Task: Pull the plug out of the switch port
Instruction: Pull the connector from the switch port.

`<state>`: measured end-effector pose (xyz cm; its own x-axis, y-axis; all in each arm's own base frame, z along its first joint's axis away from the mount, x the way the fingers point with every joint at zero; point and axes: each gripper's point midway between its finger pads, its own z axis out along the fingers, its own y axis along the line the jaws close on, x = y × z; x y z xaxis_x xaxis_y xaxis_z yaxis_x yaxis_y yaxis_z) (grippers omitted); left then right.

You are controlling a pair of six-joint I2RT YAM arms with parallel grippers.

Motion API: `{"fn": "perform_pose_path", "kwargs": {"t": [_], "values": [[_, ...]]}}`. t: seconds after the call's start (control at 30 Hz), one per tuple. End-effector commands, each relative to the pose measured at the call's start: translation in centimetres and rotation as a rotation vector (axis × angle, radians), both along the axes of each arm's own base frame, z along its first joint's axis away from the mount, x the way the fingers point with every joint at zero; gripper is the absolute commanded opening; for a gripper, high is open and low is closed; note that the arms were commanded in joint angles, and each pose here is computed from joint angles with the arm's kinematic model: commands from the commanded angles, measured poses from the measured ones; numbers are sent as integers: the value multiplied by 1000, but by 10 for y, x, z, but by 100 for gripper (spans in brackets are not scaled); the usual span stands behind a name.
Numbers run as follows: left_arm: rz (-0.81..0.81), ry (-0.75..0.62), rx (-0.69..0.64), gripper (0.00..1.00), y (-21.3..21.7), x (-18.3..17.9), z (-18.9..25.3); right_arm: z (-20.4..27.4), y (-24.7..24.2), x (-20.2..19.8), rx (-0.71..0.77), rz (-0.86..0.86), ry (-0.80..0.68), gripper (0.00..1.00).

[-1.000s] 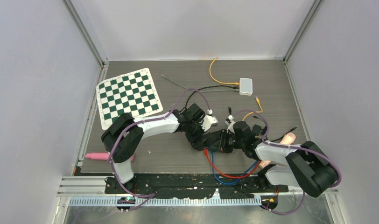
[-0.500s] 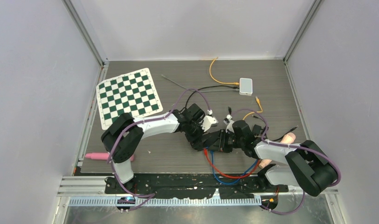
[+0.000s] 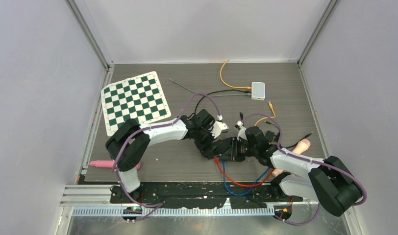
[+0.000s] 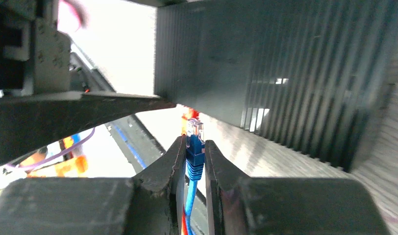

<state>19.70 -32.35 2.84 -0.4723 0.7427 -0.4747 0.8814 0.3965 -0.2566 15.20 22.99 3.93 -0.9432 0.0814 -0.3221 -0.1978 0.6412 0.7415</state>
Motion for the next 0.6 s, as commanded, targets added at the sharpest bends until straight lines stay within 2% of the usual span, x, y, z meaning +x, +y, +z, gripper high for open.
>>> {"fn": "perform_pose_path", "kwargs": {"t": [0.0, 0.1, 0.23, 0.43, 0.57], "values": [[61, -59, 51, 55, 15, 13, -11, 22, 17, -20, 172, 100, 4, 5], [62, -76, 27, 55, 13, 14, -6, 10, 10, -23, 155, 43, 38, 5], [57, -73, 38, 55, 16, 13, -9, -11, -11, -15, 10, -77, 45, 5], [6, -40, 7, 60, 14, 0, -10, 28, -32, 24, -28, -270, -180, 5], [-34, -54, -10, 61, 11, -5, -4, 80, -35, 45, 58, -335, -378, 5]]}}
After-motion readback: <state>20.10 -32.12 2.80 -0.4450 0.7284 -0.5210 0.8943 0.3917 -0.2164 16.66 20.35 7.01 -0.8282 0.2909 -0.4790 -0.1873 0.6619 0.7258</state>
